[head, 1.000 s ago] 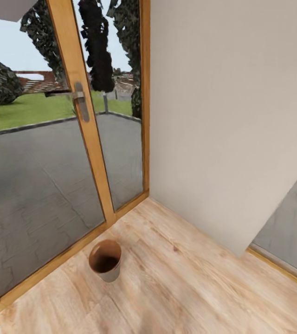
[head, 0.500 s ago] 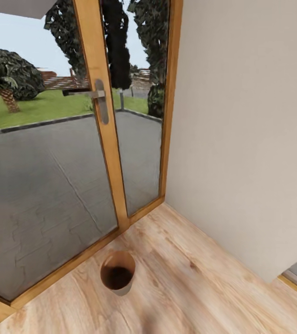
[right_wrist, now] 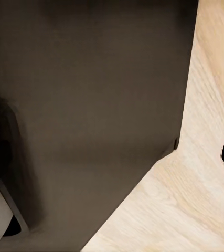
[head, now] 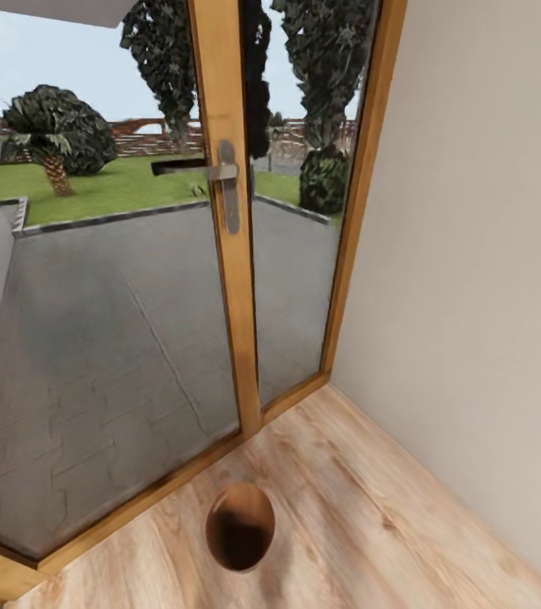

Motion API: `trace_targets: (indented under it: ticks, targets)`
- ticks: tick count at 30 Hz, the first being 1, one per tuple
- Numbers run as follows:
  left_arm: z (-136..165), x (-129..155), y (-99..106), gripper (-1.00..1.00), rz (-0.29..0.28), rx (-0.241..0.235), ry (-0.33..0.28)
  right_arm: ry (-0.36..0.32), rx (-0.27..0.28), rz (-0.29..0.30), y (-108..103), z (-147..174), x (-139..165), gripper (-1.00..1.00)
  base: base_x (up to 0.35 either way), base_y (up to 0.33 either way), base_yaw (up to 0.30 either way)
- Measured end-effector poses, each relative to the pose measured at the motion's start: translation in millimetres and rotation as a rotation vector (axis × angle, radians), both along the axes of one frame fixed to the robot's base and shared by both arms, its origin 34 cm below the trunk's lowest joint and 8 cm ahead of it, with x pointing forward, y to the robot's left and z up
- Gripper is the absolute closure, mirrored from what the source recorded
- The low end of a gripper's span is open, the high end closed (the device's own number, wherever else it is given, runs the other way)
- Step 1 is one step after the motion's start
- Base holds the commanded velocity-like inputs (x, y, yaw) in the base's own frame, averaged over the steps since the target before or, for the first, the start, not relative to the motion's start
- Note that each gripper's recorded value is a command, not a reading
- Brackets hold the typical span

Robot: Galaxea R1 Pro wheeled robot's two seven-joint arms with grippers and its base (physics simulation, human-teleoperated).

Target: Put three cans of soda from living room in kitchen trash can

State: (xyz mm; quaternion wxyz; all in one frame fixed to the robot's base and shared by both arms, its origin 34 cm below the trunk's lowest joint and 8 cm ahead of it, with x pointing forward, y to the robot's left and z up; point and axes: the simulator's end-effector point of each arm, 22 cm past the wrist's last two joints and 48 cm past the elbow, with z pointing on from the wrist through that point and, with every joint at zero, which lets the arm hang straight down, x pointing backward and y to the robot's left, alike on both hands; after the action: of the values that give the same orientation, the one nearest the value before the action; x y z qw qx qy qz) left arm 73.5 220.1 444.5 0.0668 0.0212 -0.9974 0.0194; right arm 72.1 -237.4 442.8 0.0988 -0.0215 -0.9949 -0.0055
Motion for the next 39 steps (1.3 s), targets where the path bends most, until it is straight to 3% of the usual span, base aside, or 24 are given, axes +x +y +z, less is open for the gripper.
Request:
trace_targets:
  ticks: [28, 39]
  targets:
    - [2.0, -10.8, 0.2, -1.00, 0.000, 0.000, 0.028, 0.029, -0.001, -0.002, -0.2, 2.1, -10.8, -1.00, 0.336, 0.000, 0.181]
    - [2.1, -11.3, 1.2, -1.00, -0.002, 0.000, 0.028, 0.034, -0.001, -0.002, -1.0, 2.4, -12.5, -1.00, 0.054, 0.000, 0.043]
